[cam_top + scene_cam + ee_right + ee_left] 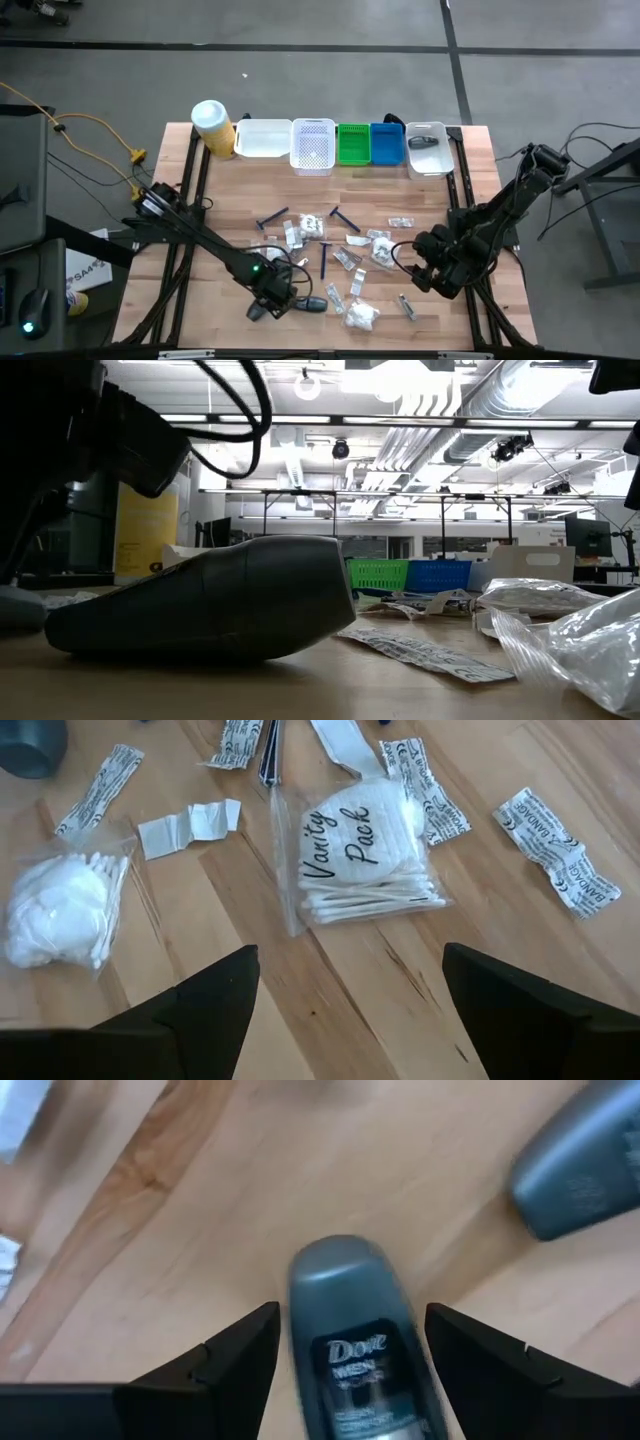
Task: Pick & Place Travel size toiletries
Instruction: Put the black deodorant into the right white bin
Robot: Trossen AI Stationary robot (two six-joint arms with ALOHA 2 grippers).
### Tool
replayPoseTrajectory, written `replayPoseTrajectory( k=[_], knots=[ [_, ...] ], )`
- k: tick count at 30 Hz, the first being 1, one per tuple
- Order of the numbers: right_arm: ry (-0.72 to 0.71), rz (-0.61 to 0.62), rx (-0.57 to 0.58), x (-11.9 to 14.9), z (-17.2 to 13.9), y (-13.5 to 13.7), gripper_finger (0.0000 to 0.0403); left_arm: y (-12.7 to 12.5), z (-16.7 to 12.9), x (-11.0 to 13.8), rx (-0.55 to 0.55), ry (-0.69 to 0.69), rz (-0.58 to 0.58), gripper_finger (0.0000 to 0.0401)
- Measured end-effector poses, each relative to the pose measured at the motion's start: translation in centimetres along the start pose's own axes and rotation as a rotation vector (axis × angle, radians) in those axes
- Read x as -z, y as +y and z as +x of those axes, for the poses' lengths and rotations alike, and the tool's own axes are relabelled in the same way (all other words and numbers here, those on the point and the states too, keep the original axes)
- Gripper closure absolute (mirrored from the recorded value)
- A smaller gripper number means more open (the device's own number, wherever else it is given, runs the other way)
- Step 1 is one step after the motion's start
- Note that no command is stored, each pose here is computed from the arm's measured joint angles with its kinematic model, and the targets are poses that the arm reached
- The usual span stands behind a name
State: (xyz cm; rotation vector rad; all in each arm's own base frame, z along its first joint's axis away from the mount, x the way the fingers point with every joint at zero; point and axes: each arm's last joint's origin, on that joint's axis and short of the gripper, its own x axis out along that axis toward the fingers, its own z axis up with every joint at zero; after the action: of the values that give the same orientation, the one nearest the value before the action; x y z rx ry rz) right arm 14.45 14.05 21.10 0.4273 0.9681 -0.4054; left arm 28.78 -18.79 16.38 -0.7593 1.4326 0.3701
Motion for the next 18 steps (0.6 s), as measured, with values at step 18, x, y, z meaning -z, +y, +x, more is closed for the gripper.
replayPoseTrajectory(
  k=[18],
  knots=[
    [-0.006, -0.111, 0.007, 0.0, 0.0, -0.1, 0.0094, 1.0, 1.7, 0.3, -0.137, 0.112, -0.173, 0.0191]
  ],
)
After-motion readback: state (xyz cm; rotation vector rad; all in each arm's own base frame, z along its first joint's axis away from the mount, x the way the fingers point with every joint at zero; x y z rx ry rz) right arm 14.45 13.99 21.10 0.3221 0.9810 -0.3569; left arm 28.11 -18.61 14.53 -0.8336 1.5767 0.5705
